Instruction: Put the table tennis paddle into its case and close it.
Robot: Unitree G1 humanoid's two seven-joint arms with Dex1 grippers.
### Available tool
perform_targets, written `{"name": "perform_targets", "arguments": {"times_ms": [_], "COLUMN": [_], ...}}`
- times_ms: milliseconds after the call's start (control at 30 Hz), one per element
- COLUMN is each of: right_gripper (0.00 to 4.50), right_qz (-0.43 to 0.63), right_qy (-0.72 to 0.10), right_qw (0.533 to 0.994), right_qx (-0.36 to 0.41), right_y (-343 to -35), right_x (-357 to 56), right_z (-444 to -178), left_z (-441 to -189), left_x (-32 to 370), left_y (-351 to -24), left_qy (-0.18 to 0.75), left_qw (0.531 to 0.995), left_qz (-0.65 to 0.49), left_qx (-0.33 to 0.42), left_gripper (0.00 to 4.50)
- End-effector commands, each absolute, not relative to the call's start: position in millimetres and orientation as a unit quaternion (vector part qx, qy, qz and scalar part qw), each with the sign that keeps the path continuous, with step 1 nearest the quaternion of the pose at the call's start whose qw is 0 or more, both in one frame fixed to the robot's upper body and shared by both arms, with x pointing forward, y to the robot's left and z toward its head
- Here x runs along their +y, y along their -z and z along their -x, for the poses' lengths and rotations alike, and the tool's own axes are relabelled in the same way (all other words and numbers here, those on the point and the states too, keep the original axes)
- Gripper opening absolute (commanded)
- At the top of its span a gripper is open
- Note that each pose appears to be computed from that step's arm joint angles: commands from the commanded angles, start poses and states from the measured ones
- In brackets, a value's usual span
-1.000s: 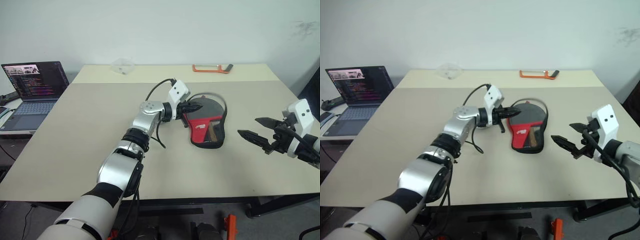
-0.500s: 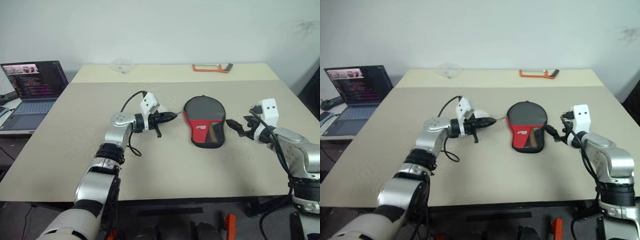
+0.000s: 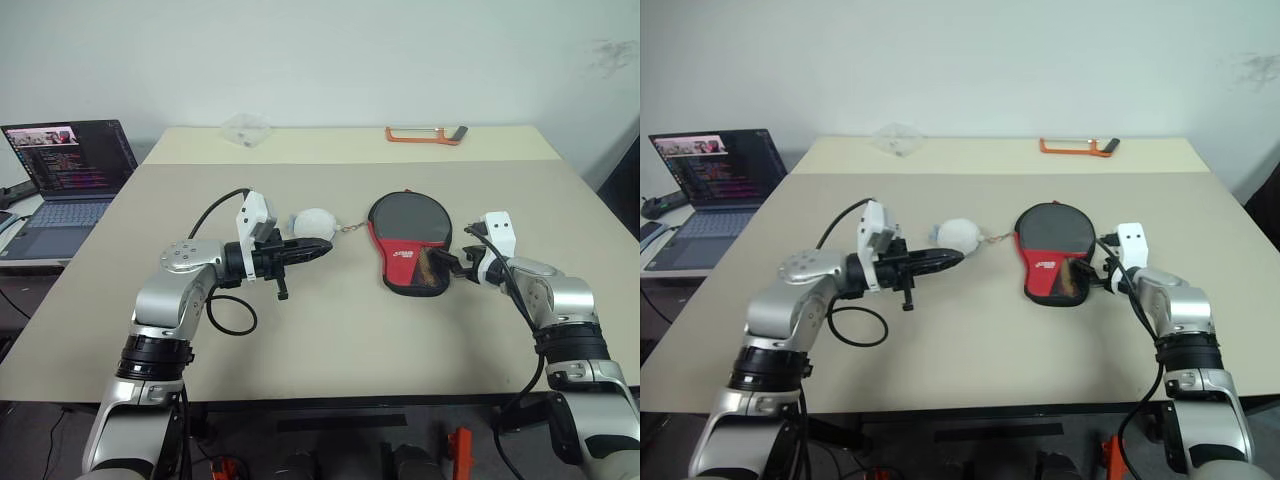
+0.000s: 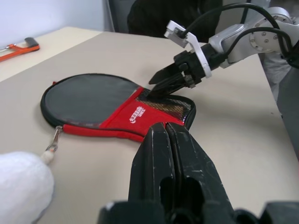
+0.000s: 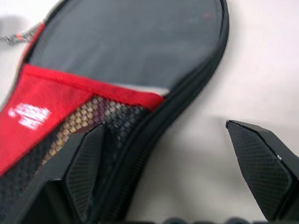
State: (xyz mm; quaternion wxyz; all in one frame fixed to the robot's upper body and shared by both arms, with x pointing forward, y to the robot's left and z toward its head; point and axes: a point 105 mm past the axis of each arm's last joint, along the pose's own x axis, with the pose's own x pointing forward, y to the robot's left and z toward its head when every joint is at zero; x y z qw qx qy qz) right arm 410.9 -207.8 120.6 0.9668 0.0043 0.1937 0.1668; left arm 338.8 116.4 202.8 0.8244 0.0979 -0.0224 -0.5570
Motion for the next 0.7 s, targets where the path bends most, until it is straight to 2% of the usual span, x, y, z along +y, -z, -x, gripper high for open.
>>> {"name": "perform_targets", "arguments": {"times_ms": [33, 167, 400, 700], "right_gripper": [4.50, 4.50, 4.50, 1.70], "right_qz": [0.023, 0.035, 0.026, -0.006], "right_qy": [-0.192, -0.226, -0.220, -0.268], "right_qw": [0.964, 0.953, 0.945, 0.921], "right_qx": [0.183, 0.197, 0.239, 0.284], "right_y": [-131, -128, -109, -86], "right_x": [-202, -188, -183, -158], "right_z": [-416, -420, -430, -421], "left_z": [-334, -336, -337, -333], "left_x": [118, 115, 112, 118], "left_y": [-219, -223, -224, -218], "left_qy": [0.555, 0.556, 0.560, 0.564], "left_qw": [0.824, 0.822, 0.819, 0.816], "left_qz": [-0.106, -0.110, -0.115, -0.123], "left_qx": [-0.051, -0.054, -0.055, -0.036], "left_gripper": [0.08, 0.08, 0.08, 0.00]}}
